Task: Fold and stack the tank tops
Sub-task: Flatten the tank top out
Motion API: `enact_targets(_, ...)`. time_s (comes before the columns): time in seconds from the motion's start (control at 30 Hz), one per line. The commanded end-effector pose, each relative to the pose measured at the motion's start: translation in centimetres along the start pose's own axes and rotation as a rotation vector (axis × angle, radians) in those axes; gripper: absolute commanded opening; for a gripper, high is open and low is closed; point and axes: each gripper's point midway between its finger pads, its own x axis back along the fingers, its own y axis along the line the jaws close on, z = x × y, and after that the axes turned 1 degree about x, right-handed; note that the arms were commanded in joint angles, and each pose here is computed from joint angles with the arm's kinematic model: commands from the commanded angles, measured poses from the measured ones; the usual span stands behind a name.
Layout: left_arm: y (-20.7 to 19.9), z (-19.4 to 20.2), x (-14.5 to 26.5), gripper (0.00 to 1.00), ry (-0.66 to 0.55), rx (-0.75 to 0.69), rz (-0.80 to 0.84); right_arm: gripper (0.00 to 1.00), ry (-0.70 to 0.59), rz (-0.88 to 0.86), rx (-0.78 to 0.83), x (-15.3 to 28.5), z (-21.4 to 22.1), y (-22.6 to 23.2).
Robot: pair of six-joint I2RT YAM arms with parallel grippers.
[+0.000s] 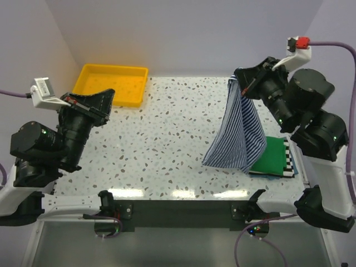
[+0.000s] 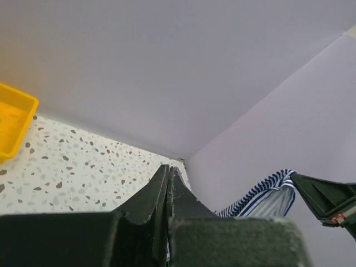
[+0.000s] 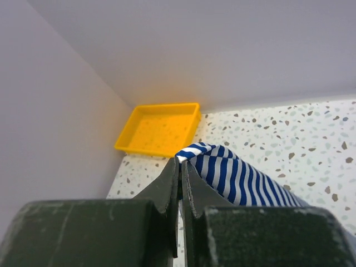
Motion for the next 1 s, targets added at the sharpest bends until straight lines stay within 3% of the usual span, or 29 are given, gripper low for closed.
enact_targets(0.0,-1.8,2.9,-1.4,0.00,0.026,-0.095,0.030,0.00,0.089,0.072,0.125,-1.9,2.8,-1.2)
enact_targets(0.1,-2.7,10.5,-1.8,0.07,0.168,-0.195,0.124,0.00,0.110,0.085,0.138,-2.4,4.1,-1.6)
enact_targets(0.2,-1.6,18.4,-1.8,0.34,0.318,-0.246,0.191,0.00,0.122,0.099,0.148,-2.7,4.5,-1.9)
enact_targets(0.27,-0.7,21.1,-1.9,0.43,0.396,-0.149,0.231,0.00,0.129,0.105,0.151,-2.8,4.7,-1.9)
enact_targets(0.33,2.3,24.4,-2.7,0.45,0.446,-0.113,0.220,0.00,0.134,0.104,0.150,-3.1,5.0,-1.9)
enact_targets(0.47,3.9,30.4,-2.2,0.53,0.572,-0.108,0.351,0.00,0.168,0.100,0.149,-4.1,6.4,-1.5)
enact_targets(0.6,7.5,33.0,-3.6,0.63,0.594,-0.142,0.345,0.00,0.172,0.096,0.141,-4.5,6.6,-1.3)
enact_targets(0.7,10.8,32.7,-5.7,0.63,0.585,-0.068,0.318,0.00,0.179,0.092,0.141,-4.6,6.7,-1.1)
enact_targets(0.87,12.1,34.2,-7.2,0.63,0.621,-0.094,0.368,0.00,0.183,0.101,0.149,-4.5,6.8,-1.3)
enact_targets(0.97,12.1,35.1,-8.1,0.62,0.653,-0.037,0.398,0.00,0.187,0.110,0.152,-4.4,7.0,-1.6)
